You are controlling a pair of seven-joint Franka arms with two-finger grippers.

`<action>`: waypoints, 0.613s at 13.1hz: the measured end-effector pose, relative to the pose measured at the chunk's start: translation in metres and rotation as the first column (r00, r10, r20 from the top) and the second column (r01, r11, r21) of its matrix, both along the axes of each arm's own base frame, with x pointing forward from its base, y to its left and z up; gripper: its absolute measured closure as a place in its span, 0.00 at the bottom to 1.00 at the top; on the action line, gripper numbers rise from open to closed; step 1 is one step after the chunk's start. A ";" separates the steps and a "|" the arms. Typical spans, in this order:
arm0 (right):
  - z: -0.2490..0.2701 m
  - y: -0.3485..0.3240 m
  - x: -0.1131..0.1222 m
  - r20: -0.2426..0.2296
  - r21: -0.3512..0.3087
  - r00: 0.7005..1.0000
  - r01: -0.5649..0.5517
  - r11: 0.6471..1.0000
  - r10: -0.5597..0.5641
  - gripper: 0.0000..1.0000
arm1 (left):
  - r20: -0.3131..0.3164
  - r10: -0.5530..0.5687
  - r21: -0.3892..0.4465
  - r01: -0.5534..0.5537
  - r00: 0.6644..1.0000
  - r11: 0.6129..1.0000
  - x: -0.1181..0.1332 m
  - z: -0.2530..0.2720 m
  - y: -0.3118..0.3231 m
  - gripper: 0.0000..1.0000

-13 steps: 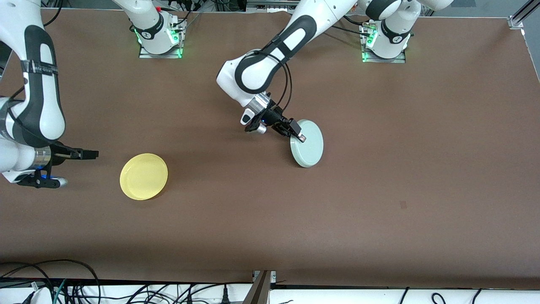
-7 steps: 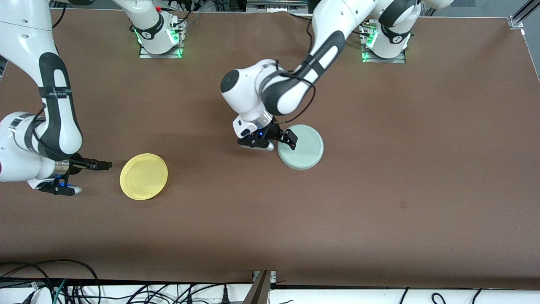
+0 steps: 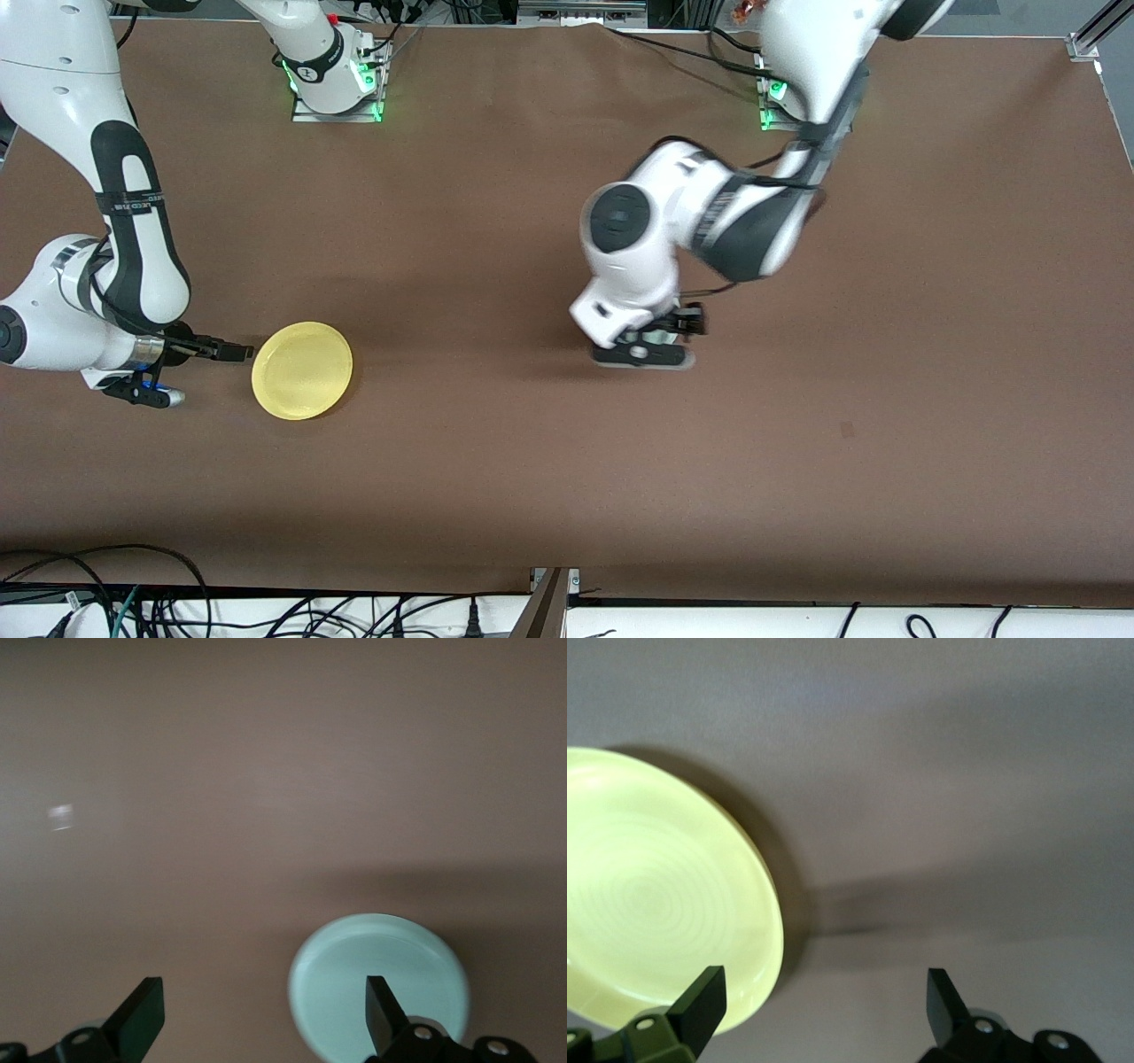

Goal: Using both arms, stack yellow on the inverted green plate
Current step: 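Retract the left gripper to rest while the right gripper grasps the yellow plate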

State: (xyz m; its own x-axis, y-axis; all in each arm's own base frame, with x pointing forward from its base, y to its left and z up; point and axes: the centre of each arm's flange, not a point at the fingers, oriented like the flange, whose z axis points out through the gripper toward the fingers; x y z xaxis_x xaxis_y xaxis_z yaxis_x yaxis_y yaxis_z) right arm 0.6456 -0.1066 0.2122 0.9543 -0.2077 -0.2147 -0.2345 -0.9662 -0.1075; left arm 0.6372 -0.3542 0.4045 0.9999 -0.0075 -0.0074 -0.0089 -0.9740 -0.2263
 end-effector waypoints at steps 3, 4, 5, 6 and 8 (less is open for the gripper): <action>-0.020 0.001 -0.007 0.034 0.034 0.999 -0.012 0.999 0.010 0.00 | -0.008 0.036 0.000 -0.036 0.999 0.999 0.028 0.056 0.105 0.00; -0.025 0.001 -0.008 0.036 0.047 0.999 -0.010 0.999 0.008 0.00 | -0.013 0.029 -0.013 -0.029 0.999 0.999 0.034 0.072 0.137 0.00; -0.027 0.002 -0.008 0.037 0.053 0.999 -0.010 0.999 0.008 0.00 | -0.012 0.022 -0.037 -0.023 1.000 0.999 0.038 0.089 0.168 0.00; -0.028 0.004 -0.008 0.038 0.057 0.999 -0.013 0.998 0.010 0.00 | -0.010 0.012 -0.063 -0.013 1.000 0.998 0.039 0.107 0.196 0.00; -0.030 0.010 -0.007 0.042 0.061 0.999 -0.020 0.998 0.018 0.00 | -0.022 -0.058 -0.085 0.056 0.998 0.995 0.027 0.132 0.237 0.00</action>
